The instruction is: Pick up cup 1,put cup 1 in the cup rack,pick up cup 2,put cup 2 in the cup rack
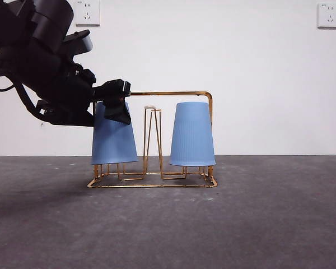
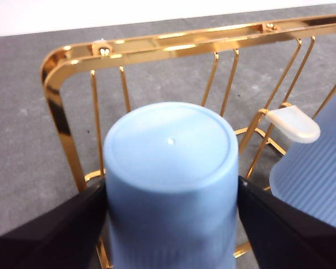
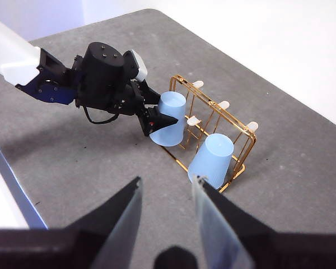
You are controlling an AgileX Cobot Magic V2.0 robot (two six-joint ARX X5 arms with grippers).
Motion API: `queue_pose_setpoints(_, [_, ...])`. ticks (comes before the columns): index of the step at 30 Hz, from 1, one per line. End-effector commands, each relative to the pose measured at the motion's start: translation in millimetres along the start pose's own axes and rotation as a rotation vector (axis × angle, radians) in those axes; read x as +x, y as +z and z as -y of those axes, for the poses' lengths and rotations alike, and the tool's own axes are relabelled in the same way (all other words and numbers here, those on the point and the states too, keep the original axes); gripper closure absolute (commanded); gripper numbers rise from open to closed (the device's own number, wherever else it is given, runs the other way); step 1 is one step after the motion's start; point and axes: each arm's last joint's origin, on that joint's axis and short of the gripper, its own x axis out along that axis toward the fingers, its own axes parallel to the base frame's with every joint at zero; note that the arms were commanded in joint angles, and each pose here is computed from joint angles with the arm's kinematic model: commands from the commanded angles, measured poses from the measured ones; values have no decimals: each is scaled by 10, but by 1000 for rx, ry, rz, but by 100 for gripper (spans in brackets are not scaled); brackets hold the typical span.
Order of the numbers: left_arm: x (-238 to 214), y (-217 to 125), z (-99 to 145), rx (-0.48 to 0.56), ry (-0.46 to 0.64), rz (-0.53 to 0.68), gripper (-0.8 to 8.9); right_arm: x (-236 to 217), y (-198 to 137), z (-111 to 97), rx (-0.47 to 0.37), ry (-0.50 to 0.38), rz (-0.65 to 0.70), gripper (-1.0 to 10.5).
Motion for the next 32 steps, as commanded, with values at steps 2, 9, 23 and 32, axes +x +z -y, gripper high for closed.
queue_pose_setpoints(2, [-31, -170, -18, -14, 11, -116, 301, 9, -5, -2, 8, 1, 0, 789])
queue_pose_setpoints(9, [-230, -21, -25, -16, 29, -114, 265, 9, -5, -2, 6, 1, 0, 788])
queue_pose_setpoints(23, [-977, 219, -8, -29, -9, -201, 275, 21, -11, -3, 12, 3, -13, 788])
queue_pose_setpoints(32, [-1681, 455, 33, -45, -141, -267, 283, 193, -73, -21, 30, 26, -173, 789])
